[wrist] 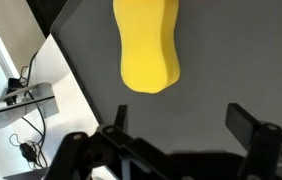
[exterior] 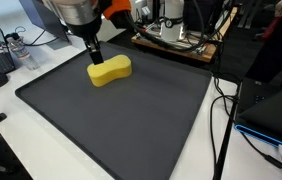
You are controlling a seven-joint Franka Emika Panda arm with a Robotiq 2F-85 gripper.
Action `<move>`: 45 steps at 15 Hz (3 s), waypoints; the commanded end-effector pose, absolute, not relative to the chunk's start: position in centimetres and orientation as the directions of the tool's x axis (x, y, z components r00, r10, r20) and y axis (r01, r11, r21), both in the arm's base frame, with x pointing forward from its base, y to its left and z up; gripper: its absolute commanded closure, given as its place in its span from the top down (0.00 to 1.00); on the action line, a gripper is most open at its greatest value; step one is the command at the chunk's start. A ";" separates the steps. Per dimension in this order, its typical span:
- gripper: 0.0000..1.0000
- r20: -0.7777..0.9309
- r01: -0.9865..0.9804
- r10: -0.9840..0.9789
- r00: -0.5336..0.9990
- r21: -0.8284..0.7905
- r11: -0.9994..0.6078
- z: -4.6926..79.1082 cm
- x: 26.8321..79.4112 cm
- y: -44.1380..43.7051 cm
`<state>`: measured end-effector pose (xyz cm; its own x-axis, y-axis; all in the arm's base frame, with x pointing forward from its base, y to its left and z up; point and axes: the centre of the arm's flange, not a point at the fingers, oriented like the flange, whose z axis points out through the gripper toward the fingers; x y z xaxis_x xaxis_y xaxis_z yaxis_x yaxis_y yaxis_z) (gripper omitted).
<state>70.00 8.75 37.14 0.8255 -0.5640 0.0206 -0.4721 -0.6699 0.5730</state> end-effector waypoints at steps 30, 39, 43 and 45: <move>1.00 -0.051 -0.211 -0.233 0.971 0.275 -0.938 25.8 40.2 -2.0; 1.00 -0.025 -0.272 -0.278 0.960 0.138 -0.952 26.7 38.1 -6.3; 1.00 -0.011 -0.293 -0.293 0.956 -0.071 -0.954 26.0 38.9 -11.0; 1.00 0.002 -0.308 -0.313 0.950 -0.169 -0.936 25.5 39.3 -12.9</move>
